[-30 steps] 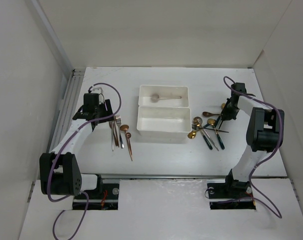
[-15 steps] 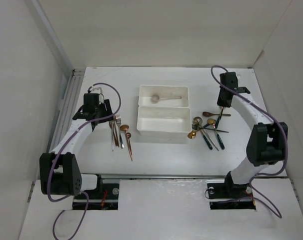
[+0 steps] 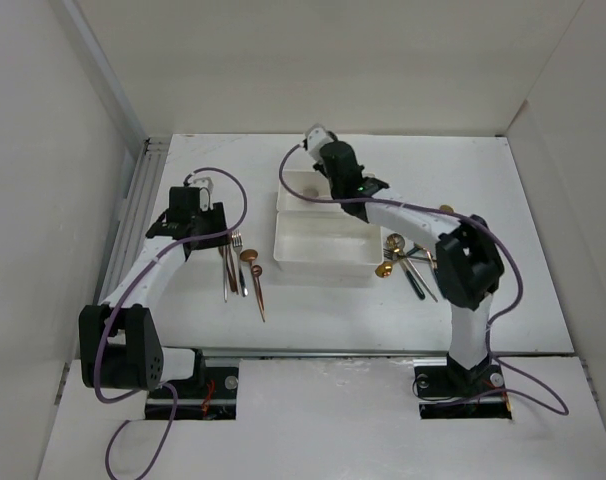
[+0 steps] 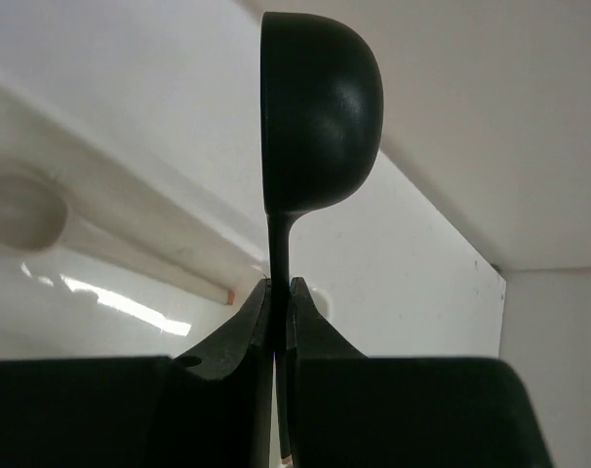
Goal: Sort the eating utensils into containers
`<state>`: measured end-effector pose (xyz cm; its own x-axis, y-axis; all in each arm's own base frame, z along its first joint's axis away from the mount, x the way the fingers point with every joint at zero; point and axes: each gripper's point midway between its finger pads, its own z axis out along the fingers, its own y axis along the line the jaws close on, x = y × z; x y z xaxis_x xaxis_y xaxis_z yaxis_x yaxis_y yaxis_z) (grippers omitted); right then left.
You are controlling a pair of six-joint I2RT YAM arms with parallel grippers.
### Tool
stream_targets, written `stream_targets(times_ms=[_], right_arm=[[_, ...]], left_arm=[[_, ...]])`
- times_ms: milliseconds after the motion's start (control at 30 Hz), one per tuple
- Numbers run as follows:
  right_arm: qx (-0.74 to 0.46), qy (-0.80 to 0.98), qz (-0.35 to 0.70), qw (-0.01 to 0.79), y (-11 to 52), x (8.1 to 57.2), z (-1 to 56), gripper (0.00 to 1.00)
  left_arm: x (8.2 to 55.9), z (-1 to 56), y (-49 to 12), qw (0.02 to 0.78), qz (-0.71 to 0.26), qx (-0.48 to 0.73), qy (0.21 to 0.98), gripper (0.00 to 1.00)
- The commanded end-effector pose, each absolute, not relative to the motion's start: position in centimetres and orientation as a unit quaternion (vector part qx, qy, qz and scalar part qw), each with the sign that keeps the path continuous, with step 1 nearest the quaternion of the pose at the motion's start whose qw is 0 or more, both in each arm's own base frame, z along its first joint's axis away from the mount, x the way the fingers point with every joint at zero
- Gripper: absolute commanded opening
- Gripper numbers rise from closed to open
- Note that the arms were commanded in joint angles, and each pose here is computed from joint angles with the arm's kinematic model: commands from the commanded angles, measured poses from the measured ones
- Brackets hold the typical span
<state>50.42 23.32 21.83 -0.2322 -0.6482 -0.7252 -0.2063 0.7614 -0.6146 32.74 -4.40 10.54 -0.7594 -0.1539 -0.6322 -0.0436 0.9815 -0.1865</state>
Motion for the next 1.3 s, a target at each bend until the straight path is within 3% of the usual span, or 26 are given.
stream_targets(times_ms=[0, 233, 267, 300, 333, 467, 567, 733, 900, 1067, 1267], right_arm=[[-0.328, 0.730, -0.253, 0.543, 23.3, 51.8, 21.8, 0.00], [-0.388, 0.731, -0.180, 0.532, 27.3, 49.4, 18.0, 0.00], [-0.391, 0.730, -0.175, 0.532, 27.4, 49.2, 18.0, 0.04], [-0.393, 0.731, -0.176, 0.529, 27.3, 49.0, 17.6, 0.10], [-0.390, 0.732, -0.181, 0.528, 27.1, 49.1, 17.7, 0.30], [-0.378, 0.736, -0.182, 0.531, 26.7, 48.9, 18.0, 0.61], [-0.352, 0.738, -0.166, 0.551, 26.8, 48.7, 20.0, 0.64], [-0.242, 0.749, -0.134, 0.602, 24.6, 49.3, 25.3, 0.66], [-0.106, 0.750, -0.058, 0.651, 22.7, 47.9, 30.6, 0.70], [-0.046, 0.740, -0.005, 0.671, 21.5, 46.0, 33.5, 0.74], [-0.057, 0.731, 0.048, 0.678, 21.3, 43.2, 35.1, 0.74]], left_arm=[[32.4, 12.6, -6.4, 0.322, -0.122, -0.017, 0.939, 0.48], [32.0, 11.2, -5.7, 0.304, -0.099, -0.011, 0.947, 0.53], [32.0, 10.8, -5.7, 0.298, -0.099, -0.011, 0.949, 0.54], [32.0, 10.8, -5.7, 0.298, -0.099, -0.011, 0.949, 0.54], [31.9, 10.8, -5.9, 0.297, -0.104, -0.010, 0.949, 0.56], [31.9, 10.5, -5.9, 0.292, -0.103, -0.010, 0.951, 0.62], [32.1, 10.3, -5.9, 0.292, -0.105, -0.014, 0.951, 0.64], [31.9, 9.8, -6.7, 0.286, -0.112, -0.004, 0.952, 0.49], [31.4, 8.1, -7.2, 0.257, -0.117, -0.007, 0.959, 0.46], [31.2, 5.6, -6.8, 0.209, -0.101, -0.024, 0.972, 0.41], [31.2, 4.3, -5.4, 0.194, -0.057, -0.057, 0.978, 0.41]])
